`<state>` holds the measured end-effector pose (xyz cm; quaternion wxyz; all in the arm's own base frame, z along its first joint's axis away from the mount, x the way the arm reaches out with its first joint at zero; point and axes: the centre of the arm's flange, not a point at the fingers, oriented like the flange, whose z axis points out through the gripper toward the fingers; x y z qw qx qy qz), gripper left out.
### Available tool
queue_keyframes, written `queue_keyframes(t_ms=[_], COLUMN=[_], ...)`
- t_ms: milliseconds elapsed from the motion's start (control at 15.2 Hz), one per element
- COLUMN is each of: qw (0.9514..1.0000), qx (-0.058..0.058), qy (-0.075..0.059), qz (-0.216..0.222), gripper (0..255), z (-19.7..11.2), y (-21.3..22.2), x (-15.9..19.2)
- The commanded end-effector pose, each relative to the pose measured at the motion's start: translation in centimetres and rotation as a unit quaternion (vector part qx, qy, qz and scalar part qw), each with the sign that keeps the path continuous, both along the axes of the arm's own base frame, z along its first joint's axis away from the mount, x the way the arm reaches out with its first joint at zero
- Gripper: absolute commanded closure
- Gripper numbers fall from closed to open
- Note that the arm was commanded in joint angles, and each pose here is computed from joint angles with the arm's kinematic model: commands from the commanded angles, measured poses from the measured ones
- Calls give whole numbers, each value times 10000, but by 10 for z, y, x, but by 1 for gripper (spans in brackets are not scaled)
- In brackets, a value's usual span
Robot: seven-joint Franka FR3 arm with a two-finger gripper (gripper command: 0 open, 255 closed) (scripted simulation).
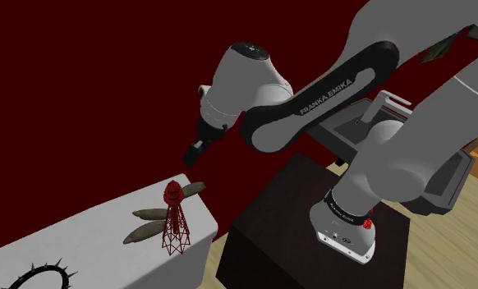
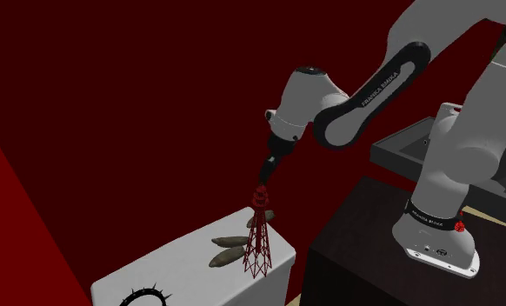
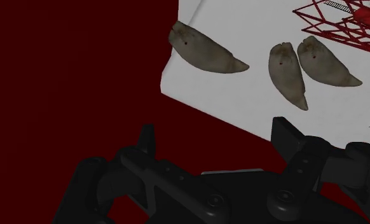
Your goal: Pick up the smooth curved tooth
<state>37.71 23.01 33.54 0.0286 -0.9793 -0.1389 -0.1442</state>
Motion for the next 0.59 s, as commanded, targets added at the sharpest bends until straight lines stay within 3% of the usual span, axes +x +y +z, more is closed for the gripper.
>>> queue_keyframes(t_ms=[0, 528], qw=[9998, 9963], qx=[53, 189], qy=[-97, -451], qz=[150, 710], gripper=[0, 0], z=[-17, -84], y=[20, 92], x=[4, 18])
